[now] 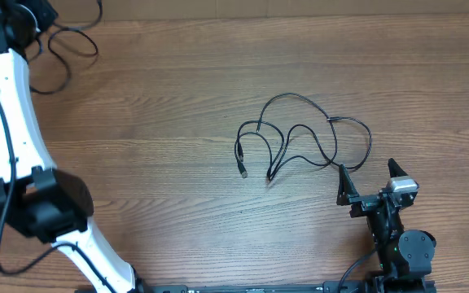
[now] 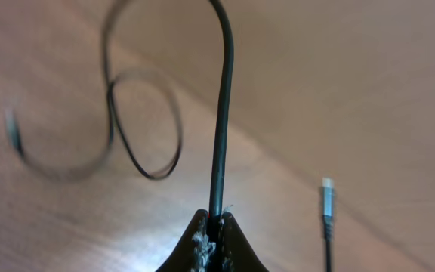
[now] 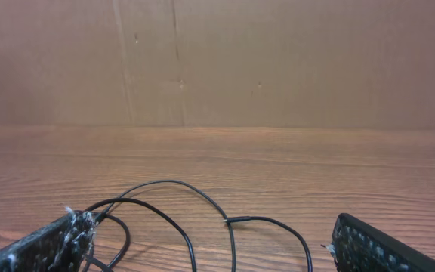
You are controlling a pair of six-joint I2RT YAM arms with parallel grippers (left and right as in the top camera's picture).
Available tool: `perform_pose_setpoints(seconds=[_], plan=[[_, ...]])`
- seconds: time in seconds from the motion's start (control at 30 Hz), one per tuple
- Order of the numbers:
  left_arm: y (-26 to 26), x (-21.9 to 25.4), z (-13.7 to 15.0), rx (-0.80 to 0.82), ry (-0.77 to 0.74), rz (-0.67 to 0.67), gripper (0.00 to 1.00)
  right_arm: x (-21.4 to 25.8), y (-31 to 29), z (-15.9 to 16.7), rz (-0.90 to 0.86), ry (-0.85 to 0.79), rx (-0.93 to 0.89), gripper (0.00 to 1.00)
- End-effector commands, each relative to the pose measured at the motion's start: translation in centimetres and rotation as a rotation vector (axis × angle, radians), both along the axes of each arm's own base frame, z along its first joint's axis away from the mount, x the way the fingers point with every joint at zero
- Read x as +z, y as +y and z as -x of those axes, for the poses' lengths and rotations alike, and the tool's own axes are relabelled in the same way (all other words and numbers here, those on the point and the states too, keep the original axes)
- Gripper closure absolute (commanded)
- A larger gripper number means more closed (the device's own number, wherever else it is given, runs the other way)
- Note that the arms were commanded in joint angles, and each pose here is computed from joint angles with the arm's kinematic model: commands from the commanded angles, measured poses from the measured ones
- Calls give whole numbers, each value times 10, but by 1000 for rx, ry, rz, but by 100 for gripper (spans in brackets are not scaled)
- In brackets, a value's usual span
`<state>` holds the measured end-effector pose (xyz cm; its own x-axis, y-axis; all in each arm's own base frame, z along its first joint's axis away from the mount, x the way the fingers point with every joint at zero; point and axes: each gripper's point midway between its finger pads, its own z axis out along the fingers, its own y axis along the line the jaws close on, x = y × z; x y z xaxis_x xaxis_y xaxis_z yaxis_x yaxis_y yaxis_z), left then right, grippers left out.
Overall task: Untangle cables
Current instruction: 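Place the cable at the upper left corner and release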
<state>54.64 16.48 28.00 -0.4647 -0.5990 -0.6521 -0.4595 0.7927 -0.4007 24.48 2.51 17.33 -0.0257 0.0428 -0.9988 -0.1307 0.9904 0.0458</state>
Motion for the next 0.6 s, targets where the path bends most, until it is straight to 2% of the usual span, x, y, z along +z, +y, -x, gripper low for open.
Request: perform_pose_setpoints(seconds=[0.0,0.13,0.33,0.43,0.57], plan=[[19,-54,-2,20,125,-12,96,-2,1,0,1,-1,7,0],[29,-87,5,47,214,14,96,-2,1,0,1,-1,7,0],[35,-82,5,-38,162,71,96,-2,1,0,1,-1,7,0],[47,-85,13,-42,179,56,96,-2,1,0,1,-1,7,0],[72,-96,31,76,276,-29,96,-3,1,0,1,-1,7,0]])
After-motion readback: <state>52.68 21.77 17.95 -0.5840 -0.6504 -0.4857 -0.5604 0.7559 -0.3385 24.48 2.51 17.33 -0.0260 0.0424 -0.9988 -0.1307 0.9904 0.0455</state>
